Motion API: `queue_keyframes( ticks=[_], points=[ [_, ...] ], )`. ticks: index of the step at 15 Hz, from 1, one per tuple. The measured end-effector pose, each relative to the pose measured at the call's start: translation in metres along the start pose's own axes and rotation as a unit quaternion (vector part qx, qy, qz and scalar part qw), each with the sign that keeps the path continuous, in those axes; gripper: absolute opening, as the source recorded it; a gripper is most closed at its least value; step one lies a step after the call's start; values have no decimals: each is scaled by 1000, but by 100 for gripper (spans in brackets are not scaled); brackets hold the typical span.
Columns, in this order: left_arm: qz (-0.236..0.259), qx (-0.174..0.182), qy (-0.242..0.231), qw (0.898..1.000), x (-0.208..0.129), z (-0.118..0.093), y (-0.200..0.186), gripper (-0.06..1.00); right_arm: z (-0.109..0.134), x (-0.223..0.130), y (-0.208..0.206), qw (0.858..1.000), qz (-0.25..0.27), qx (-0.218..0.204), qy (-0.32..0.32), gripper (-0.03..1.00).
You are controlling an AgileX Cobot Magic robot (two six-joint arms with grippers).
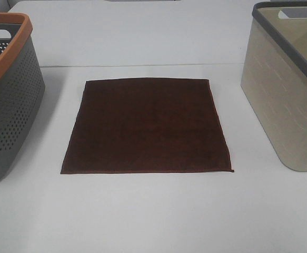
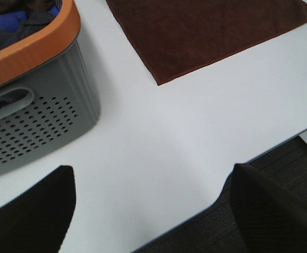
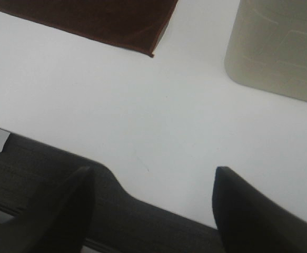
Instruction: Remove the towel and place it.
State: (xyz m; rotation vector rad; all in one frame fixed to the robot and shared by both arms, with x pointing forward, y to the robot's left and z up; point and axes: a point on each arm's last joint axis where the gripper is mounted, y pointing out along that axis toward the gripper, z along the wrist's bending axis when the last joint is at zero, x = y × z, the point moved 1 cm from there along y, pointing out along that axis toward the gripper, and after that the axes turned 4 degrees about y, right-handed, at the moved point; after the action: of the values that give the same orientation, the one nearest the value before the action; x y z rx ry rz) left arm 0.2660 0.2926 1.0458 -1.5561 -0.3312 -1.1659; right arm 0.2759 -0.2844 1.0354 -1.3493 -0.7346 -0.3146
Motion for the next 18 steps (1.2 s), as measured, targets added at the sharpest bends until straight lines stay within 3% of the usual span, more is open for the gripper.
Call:
queue_keyframes(
  ticks=[3, 17, 18],
  points=[
    [-2, -2, 5, 1000, 0, 0, 0, 77, -1, -4, -6, 1000, -25, -1, -1, 62],
    [-3, -1, 4, 1000, 1, 0, 0, 77, 0, -5, -5, 1000, -24, 2, 0, 62],
    [0, 23, -13, 1000, 0, 1, 0, 77, 0, -4, -5, 1000, -25, -2, 6, 62]
  ],
)
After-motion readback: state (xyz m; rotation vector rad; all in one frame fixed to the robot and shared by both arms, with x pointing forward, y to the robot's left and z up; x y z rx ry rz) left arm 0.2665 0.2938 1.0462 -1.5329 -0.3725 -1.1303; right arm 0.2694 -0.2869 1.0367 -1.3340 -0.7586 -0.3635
